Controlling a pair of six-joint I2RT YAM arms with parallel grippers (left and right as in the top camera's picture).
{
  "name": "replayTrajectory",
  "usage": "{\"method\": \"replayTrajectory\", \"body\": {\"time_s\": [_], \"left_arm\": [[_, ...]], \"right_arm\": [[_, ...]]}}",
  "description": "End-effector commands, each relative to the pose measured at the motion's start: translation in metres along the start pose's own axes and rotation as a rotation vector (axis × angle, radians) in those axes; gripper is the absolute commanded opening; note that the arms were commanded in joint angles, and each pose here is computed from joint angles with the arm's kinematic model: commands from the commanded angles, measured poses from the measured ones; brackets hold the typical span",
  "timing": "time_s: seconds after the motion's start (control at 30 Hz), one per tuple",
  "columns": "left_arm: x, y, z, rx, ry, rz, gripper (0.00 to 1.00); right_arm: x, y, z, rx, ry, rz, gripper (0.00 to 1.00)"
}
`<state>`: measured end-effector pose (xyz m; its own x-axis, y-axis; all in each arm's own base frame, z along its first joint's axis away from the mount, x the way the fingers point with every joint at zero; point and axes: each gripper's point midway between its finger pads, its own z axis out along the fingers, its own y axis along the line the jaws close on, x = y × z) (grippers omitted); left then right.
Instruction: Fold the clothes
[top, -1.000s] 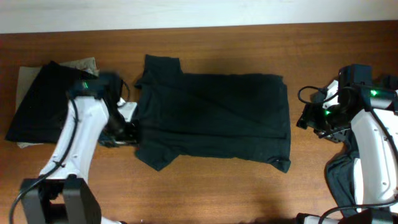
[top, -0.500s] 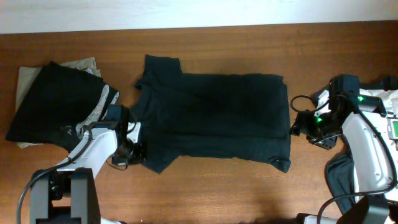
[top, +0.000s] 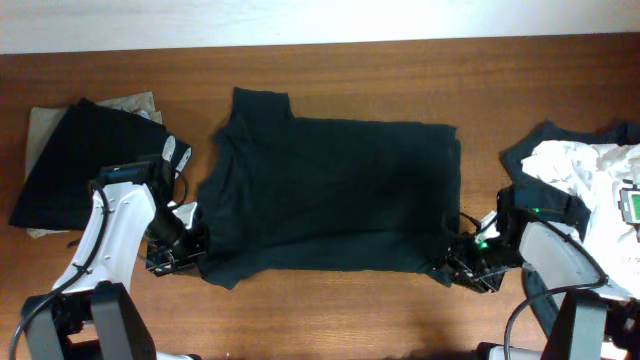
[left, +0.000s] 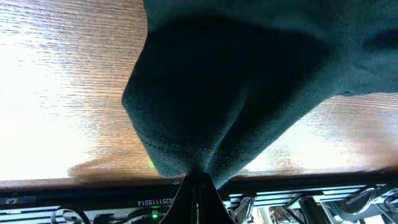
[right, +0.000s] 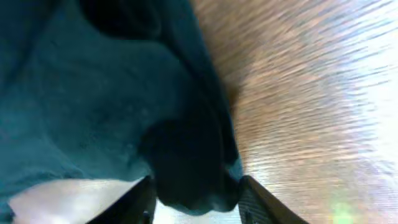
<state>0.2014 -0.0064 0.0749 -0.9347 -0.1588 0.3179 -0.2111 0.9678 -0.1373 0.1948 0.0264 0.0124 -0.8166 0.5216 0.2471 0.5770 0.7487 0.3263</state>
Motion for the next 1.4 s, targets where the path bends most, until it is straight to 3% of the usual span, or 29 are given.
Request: {"method": "replayTrajectory", "body": {"time_s": [0.0, 0.03, 0.2, 0.4, 0.47, 0.53, 0.67, 0.77, 0.83, 0.87, 0.9, 0.97, 1.03, 1.13, 1.2, 1.27, 1.3, 1.33, 1.37], "left_arm": [[-0.005, 0.004, -0.009, -0.02, -0.043, -0.002, 0.0], [-0.006, 0.008, -0.013, -0.042, -0.05, -0.005, 0.0], [-0.006, 0.024, -0.04, -0.059, -0.107, -0.056, 0.0], [0.002, 0.022, -0.039, -0.049, -0.076, -0.058, 0.0], [0.0, 0.017, -0.04, -0.019, -0.085, -0.055, 0.0], [-0.025, 0.005, -0.043, 0.048, -0.185, 0.002, 0.0], [-0.108, -0.027, -0.08, 0.192, -0.563, 0.168, 0.0], [-0.14, -0.052, -0.109, 0.255, -0.743, 0.269, 0.0], [-0.149, -0.072, -0.109, 0.241, -0.777, 0.337, 0.0], [-0.152, -0.075, -0.104, 0.22, -0.77, 0.344, 0.05], [-0.154, -0.069, -0.09, 0.143, -0.731, 0.327, 0.59], [-0.145, -0.042, -0.077, 0.035, -0.661, 0.261, 0.77], [-0.127, -0.03, -0.064, 0.004, -0.565, 0.29, 0.78], [-0.105, -0.025, -0.034, 0.006, -0.452, 0.293, 0.75], [-0.103, -0.02, 0.002, 0.015, -0.431, 0.291, 0.64], [-0.11, -0.018, 0.019, 0.018, -0.445, 0.293, 0.42], [-0.115, -0.016, 0.024, 0.01, -0.445, 0.291, 0.2], [-0.118, -0.015, 0.024, 0.005, -0.452, 0.291, 0.04], [-0.122, -0.015, 0.023, 0.002, -0.468, 0.293, 0.0]], "right_arm": [[-0.001, 0.01, 0.001, -0.056, -0.003, -0.012, 0.1], [-0.007, 0.013, -0.005, -0.06, -0.02, -0.032, 0.04], [-0.035, 0.004, -0.091, 0.214, -0.125, -0.085, 0.04], [-0.009, -0.011, -0.073, 0.238, -0.012, -0.064, 0.04], [-0.015, 0.006, -0.071, 0.148, -0.028, -0.148, 0.04], [-0.033, 0.028, -0.07, 0.041, -0.097, -0.202, 0.04], [-0.075, 0.05, -0.077, -0.038, -0.273, -0.172, 0.05], [-0.099, 0.059, -0.077, -0.072, -0.342, -0.147, 0.05], [-0.111, 0.06, -0.07, -0.076, -0.351, -0.145, 0.06], [-0.115, 0.06, -0.068, -0.078, -0.357, -0.148, 0.17], [-0.121, 0.059, -0.068, -0.07, -0.376, -0.171, 0.62], [-0.118, 0.046, -0.069, -0.057, -0.352, -0.13, 0.65], [-0.107, 0.03, -0.067, -0.028, -0.299, -0.107, 0.66], [-0.087, 0.005, -0.058, 0.058, -0.215, -0.09, 0.7], [-0.079, -0.003, -0.042, 0.058, -0.194, -0.082, 0.68], [-0.077, -0.001, -0.029, 0.015, -0.195, -0.091, 0.63], [-0.078, -0.003, -0.02, 0.0, -0.208, -0.098, 0.59], [-0.077, 0.001, -0.016, -0.032, -0.213, -0.107, 0.57], [-0.078, 0.009, -0.01, -0.098, -0.225, -0.127, 0.54]]}}
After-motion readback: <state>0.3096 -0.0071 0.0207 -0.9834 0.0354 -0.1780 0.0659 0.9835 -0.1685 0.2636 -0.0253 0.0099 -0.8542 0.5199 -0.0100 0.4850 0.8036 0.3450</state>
